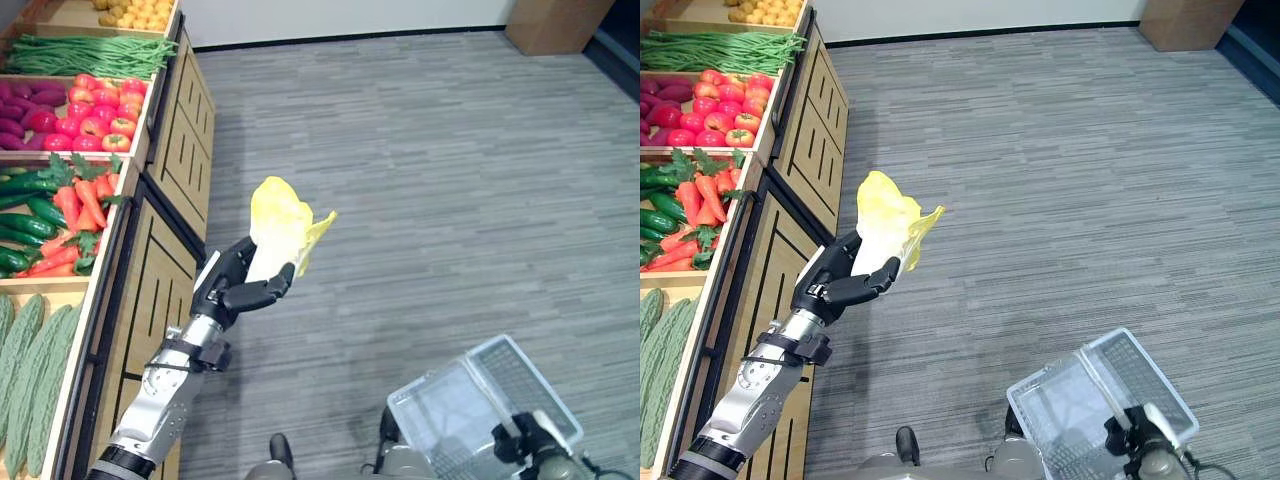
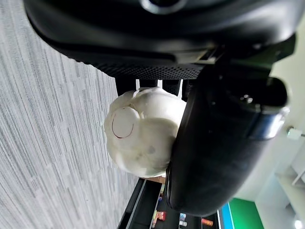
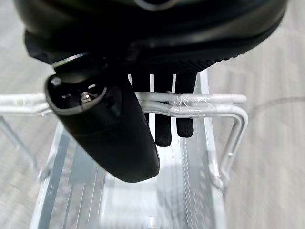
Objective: Get the vegetables into the basket
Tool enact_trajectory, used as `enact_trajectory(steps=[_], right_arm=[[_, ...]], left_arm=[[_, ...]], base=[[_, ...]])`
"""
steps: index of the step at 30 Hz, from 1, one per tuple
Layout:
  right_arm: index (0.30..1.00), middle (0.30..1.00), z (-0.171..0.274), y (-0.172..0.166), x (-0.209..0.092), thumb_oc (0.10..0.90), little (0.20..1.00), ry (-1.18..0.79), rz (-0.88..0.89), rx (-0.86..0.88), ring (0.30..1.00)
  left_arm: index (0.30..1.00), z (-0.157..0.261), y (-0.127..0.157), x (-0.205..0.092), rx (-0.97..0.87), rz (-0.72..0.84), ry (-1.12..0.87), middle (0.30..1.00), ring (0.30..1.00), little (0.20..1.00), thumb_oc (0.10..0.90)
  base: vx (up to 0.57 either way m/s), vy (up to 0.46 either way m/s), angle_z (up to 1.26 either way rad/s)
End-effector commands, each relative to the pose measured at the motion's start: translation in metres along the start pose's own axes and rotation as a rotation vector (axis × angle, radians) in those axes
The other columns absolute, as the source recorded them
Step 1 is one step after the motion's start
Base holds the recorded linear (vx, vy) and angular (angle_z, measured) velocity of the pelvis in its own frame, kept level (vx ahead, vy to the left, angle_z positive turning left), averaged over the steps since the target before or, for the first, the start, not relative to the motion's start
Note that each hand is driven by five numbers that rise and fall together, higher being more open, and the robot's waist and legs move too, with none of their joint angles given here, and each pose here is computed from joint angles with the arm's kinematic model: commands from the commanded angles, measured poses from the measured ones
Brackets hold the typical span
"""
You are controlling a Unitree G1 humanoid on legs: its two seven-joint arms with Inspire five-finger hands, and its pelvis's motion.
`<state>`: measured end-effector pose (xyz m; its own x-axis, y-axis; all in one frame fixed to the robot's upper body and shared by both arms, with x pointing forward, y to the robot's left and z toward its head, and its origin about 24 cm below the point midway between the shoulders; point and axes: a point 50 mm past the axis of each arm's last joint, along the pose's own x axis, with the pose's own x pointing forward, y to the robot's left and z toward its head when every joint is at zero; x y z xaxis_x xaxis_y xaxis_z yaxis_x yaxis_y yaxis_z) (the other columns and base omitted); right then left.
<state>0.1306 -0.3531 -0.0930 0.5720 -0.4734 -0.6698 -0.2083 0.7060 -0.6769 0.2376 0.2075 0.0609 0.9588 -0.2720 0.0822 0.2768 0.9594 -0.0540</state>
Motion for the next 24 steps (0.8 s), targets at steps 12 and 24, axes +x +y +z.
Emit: enact_trajectory(steps=[12, 24], right_arm=[[0.300, 0.300, 0.190, -0.107, -0.023, 0.400, 0.300, -0.736, -0.286, -0.228, 0.300], [0.300, 0.300, 0.284, -0.117, -0.042, 0.400, 0.300, -0.899, -0.318, -0.272, 0.300]], left_arm=[[0.300, 0.070, -0.039, 0.027, 0.263, -0.303, -0.303, 0.300, 0.300, 0.300, 0.400], [0.300, 0.111, -0.076, 0.051, 0.682, -0.574, -0.467, 0.300, 0.300, 0.300, 0.400]], base=[[0.01, 0.001, -0.04], [0.00, 0.000, 0.00]])
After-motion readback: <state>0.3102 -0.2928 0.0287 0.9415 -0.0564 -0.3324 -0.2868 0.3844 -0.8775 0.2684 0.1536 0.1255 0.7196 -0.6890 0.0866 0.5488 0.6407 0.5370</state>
